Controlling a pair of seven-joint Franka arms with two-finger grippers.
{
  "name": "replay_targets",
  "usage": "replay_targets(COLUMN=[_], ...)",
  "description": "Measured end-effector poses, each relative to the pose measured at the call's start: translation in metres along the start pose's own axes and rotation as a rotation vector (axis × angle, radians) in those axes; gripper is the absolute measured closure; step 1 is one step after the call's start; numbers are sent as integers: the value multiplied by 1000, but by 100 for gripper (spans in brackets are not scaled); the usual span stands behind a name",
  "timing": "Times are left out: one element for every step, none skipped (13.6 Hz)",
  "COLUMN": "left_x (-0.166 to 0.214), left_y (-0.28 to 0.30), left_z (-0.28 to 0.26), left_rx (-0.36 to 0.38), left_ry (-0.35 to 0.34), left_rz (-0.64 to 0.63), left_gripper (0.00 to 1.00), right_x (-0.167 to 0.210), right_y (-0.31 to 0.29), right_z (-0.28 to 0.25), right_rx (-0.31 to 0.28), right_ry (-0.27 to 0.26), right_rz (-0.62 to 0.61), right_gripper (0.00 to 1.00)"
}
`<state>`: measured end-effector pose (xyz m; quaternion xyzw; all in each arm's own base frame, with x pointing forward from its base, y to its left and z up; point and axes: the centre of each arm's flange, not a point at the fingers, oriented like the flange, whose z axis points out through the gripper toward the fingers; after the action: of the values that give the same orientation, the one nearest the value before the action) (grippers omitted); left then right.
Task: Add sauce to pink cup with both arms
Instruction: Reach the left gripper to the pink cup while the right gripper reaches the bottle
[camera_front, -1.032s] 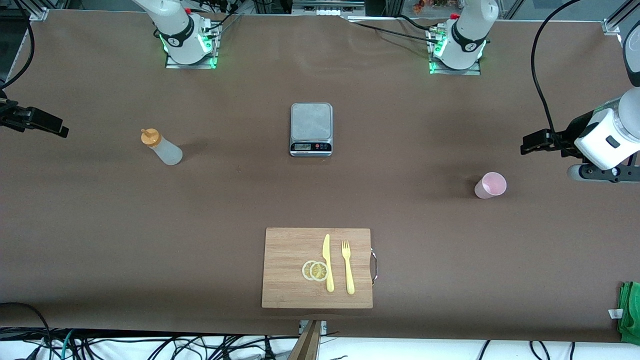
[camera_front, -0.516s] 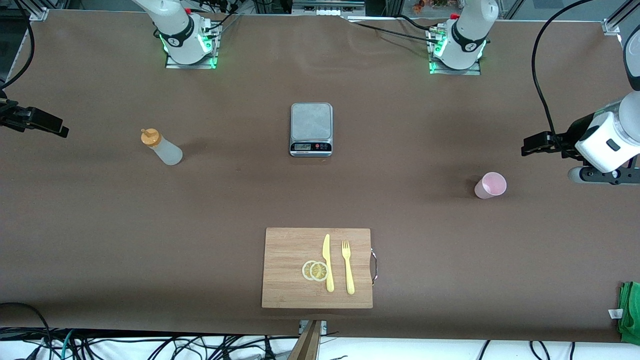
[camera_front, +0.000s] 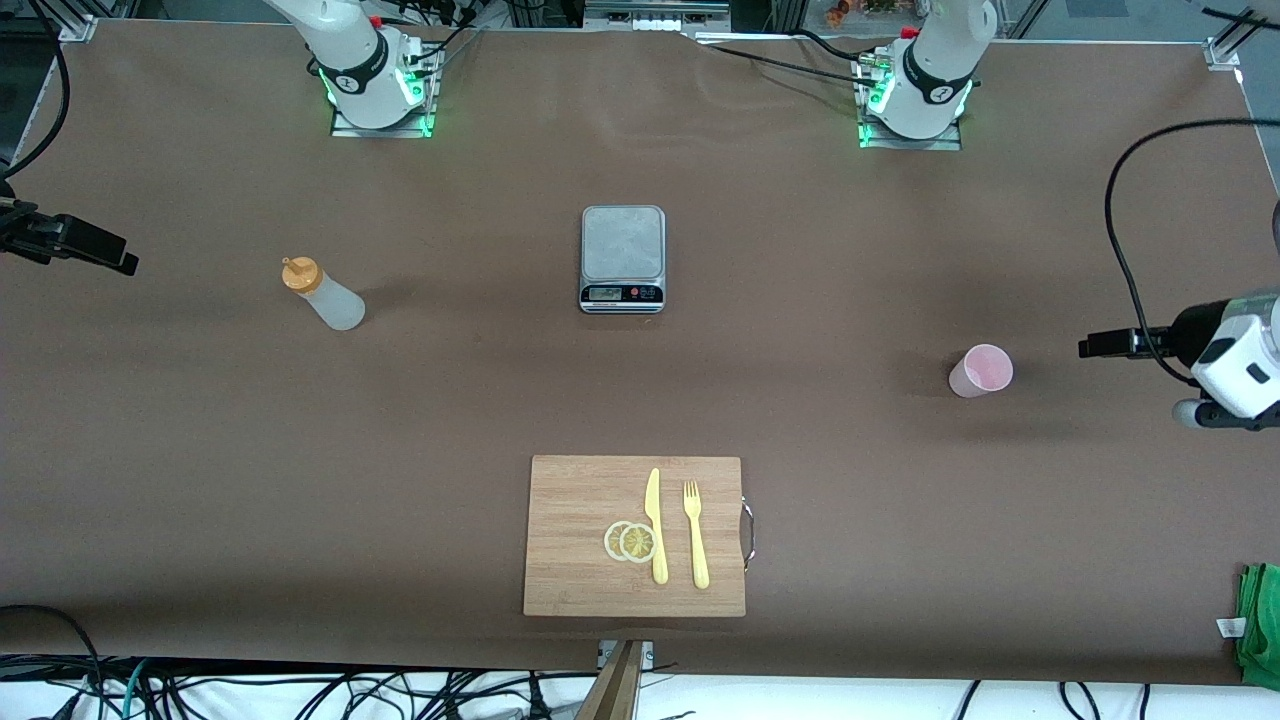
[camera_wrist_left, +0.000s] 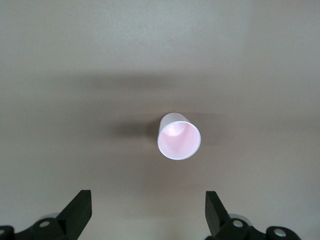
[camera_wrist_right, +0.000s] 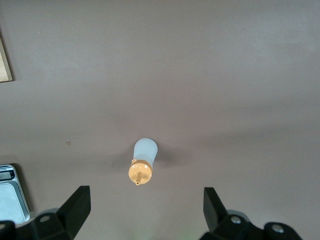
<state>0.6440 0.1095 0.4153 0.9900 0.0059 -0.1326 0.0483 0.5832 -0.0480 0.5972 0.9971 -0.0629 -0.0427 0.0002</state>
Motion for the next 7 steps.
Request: replay_targets(left_x=[9, 17, 23, 27, 28, 27, 25], left_y=[-7, -11, -11, -10, -9, -9, -9], left_z=[19, 37, 55, 75, 95, 112, 128], left_rx=[-4, -7, -3, 6, 12, 14, 13], left_ry=[-9, -18, -20, -18, -15, -17, -21], left_rz=[11, 16, 23, 28, 32, 34, 34], left_gripper=[0, 0, 0, 0, 0, 0, 0], right_x=[0, 0, 0, 2, 4, 6, 7], right_y=[0, 0, 1, 0, -1, -2, -3], right_z=[0, 0, 1, 5, 9, 13, 17], right_rx=[0, 0, 0, -1, -2, -1, 4], right_ry=[0, -1, -3, -11, -18, -25, -34], right_rz=[0, 0, -4, -24, -58, -96, -146], right_gripper=[0, 0, 0, 0, 0, 0, 0])
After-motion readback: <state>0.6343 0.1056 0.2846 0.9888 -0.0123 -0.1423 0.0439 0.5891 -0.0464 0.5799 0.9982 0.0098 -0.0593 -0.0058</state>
